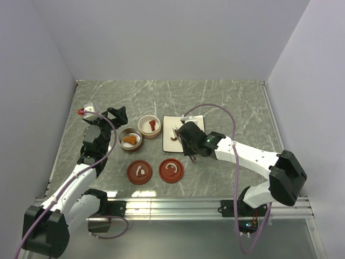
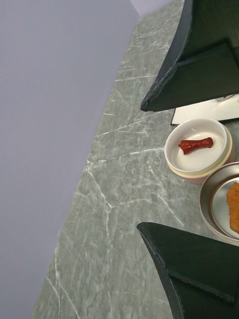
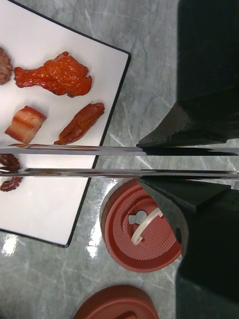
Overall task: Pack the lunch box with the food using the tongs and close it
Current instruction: Pick up the food using the clamp, then place the food into the lunch box
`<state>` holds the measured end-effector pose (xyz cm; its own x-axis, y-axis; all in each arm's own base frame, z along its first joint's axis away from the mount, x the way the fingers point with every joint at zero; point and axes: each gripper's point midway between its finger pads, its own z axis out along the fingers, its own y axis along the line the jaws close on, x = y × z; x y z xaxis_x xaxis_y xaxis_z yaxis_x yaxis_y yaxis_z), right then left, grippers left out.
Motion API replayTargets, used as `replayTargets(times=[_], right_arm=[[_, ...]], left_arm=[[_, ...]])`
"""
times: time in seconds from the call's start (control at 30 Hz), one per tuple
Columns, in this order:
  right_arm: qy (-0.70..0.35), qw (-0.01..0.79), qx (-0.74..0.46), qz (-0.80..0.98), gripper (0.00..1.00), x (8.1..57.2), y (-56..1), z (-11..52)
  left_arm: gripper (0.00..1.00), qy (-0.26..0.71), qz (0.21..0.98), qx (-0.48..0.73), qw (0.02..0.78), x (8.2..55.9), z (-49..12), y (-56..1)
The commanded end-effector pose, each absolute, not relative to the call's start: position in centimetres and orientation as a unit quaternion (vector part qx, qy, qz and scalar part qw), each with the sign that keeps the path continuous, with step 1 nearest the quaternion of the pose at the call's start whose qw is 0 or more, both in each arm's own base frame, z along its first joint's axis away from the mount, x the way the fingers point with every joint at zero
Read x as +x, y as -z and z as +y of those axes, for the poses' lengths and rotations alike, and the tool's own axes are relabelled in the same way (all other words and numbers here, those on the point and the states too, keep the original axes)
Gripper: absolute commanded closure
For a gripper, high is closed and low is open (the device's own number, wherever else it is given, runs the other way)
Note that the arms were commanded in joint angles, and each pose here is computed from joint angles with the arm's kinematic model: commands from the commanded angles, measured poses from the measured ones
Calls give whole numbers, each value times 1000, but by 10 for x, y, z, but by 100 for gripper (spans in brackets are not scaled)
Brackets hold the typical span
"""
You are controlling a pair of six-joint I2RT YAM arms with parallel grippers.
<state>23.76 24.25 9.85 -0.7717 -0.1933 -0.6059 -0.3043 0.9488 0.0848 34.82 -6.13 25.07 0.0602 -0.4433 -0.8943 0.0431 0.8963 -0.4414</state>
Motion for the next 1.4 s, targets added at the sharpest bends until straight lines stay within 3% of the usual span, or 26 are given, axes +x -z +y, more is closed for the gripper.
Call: replayTargets(times=[0.0, 0.6, 1.37], right_arm=[[-105, 352, -130, 921, 76, 252, -133, 254], [-156, 409, -199, 877, 78, 273, -206, 321], [-143, 376, -252, 880, 78, 300, -173, 372]], left_arm=[[1, 185, 644, -151, 727, 346, -62, -265], [0, 184, 647, -151, 725, 347, -62, -263], [1, 180, 649, -153, 723, 350, -61, -260]])
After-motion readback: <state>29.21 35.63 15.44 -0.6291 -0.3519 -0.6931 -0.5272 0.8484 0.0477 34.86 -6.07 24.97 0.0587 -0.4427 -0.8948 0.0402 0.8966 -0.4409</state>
